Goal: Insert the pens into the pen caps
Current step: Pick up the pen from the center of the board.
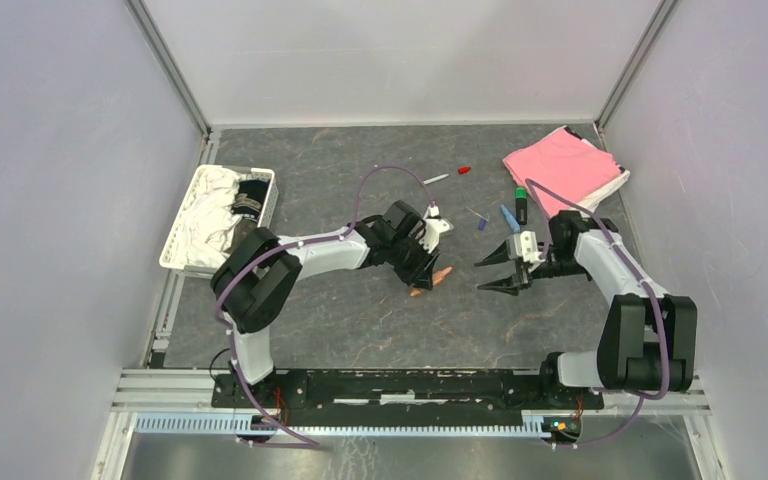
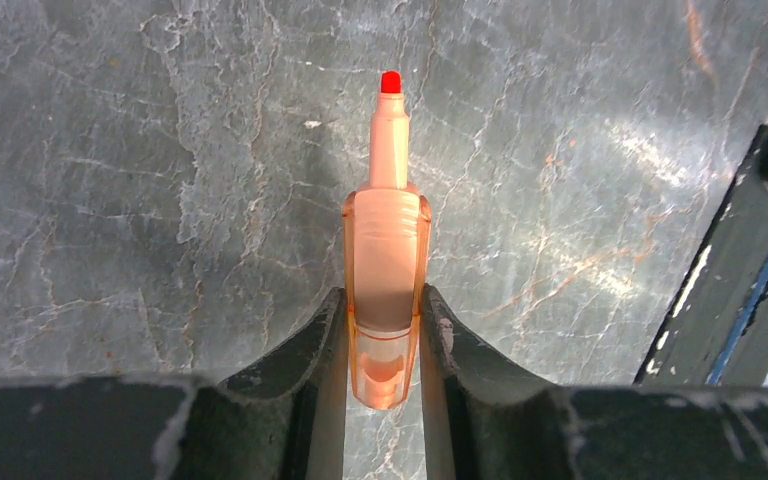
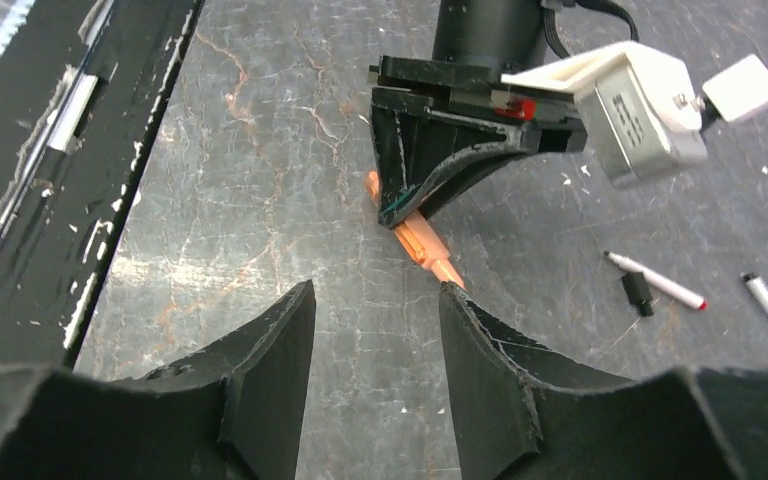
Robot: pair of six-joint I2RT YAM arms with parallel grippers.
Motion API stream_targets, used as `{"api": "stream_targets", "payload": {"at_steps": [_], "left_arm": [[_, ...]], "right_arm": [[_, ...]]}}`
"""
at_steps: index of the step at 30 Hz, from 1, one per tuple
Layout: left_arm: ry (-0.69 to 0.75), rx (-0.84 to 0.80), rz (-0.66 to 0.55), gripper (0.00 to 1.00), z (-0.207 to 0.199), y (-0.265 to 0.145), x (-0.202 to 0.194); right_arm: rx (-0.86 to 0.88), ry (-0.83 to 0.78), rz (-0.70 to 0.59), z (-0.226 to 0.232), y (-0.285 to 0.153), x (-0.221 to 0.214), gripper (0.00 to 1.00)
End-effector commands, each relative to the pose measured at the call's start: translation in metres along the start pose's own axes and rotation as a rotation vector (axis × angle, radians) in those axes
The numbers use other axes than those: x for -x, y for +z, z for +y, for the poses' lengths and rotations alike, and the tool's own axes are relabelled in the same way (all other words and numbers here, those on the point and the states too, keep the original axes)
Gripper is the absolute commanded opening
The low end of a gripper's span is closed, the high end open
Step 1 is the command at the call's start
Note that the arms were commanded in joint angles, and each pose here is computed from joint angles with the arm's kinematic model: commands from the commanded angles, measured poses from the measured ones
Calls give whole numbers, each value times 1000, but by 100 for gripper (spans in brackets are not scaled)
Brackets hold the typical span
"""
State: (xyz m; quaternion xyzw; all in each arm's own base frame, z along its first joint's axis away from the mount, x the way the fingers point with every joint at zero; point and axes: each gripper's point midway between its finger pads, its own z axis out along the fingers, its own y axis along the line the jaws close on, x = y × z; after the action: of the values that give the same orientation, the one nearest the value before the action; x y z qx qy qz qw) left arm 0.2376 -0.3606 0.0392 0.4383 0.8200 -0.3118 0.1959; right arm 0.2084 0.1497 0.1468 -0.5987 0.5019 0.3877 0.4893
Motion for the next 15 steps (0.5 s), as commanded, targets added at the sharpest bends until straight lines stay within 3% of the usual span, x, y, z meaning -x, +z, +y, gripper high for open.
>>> {"api": "stream_targets", "payload": {"at_steps": [1,3,6,10,15], "left_arm": [[-60,-77,-128,15,-26,-5,32],[-62,-91,-143,15,-34,-5,35],[-59,-128,-174,15,-45,-8,43],[-66,-182,-196,15,-57,-12,52],[-75,-240,-207,15,-70,-20,56]], "right_arm": [[3,-110,108,-31,-6,8,54],[-115,-17,231,-64,-15,2,56],[-261,-130,340,-99,-27,14,59],[-172,-328,274,-86,-20,39,59],[-1,-488,214,-40,-6,38,61]]}}
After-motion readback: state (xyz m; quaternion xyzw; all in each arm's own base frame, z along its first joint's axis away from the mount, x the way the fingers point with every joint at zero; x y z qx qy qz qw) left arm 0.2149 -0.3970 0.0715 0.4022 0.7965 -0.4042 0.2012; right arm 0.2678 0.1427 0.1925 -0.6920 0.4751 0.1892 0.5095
